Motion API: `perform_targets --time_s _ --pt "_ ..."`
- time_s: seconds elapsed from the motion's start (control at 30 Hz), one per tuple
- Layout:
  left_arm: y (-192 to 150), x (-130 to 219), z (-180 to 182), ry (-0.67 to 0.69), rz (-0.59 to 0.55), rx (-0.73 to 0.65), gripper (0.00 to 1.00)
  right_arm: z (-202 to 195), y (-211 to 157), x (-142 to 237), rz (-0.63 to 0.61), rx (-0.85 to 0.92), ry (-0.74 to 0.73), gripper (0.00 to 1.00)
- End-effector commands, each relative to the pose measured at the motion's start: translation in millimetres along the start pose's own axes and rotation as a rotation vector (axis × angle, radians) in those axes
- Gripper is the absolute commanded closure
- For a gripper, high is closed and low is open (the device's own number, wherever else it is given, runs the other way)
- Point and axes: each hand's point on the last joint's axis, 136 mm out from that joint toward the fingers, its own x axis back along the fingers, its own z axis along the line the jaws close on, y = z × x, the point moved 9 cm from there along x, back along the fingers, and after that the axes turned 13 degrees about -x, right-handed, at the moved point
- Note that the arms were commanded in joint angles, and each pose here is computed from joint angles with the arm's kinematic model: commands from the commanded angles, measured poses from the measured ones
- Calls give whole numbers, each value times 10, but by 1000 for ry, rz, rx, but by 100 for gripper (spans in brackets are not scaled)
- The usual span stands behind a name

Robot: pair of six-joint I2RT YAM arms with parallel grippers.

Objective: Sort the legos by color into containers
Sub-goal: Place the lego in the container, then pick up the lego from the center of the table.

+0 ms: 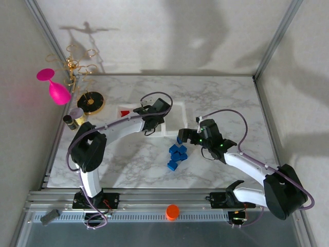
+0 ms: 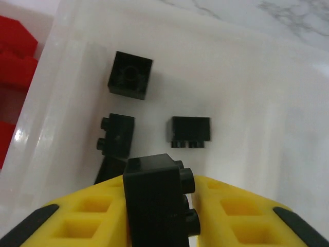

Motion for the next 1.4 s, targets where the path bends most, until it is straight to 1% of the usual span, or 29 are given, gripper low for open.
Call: perform_targets --time_s 0.0,0.13,0.27,0.37,0.43,0.47,0.6,0.7,0.83,0.93,1.07,1.2,1.37 --pt "110 28 -28 1 -11 -30 59 84 98 32 -41 28 30 1" --pt "188 166 -33 -40 -28 -31 48 70 99 11 -33 31 5 2" --pt "222 355 18 -73 -56 -27 44 107 132 2 -31 60 -3 1" --pt "177 554 52 -110 -77 -31 40 114 170 -15 -29 72 -55 1" --pt "111 682 84 -134 -93 -38 36 152 184 -38 -16 102 -78 2" --pt "71 765 92 -156 -107 -42 33 172 182 -51 -12 120 -91 3" --pt "-100 1006 187 -216 -144 -51 10 252 172 -85 4 184 -159 5" --pt "-231 1158 320 -243 -177 -37 1 300 131 -121 24 231 -204 7" --pt "-399 1260 512 -272 -205 -20 0 354 16 -181 60 272 -248 12" --pt "-544 1295 604 -312 -216 -32 0 381 -52 -233 82 288 -263 17" --pt "-728 1290 653 -376 -224 -58 0 362 -112 -340 103 286 -284 26" --pt "-865 1255 664 -388 -224 -91 0 347 -161 -463 124 289 -300 35" --pt "-910 1242 658 -400 -229 -88 0 339 -201 -603 140 292 -314 42"
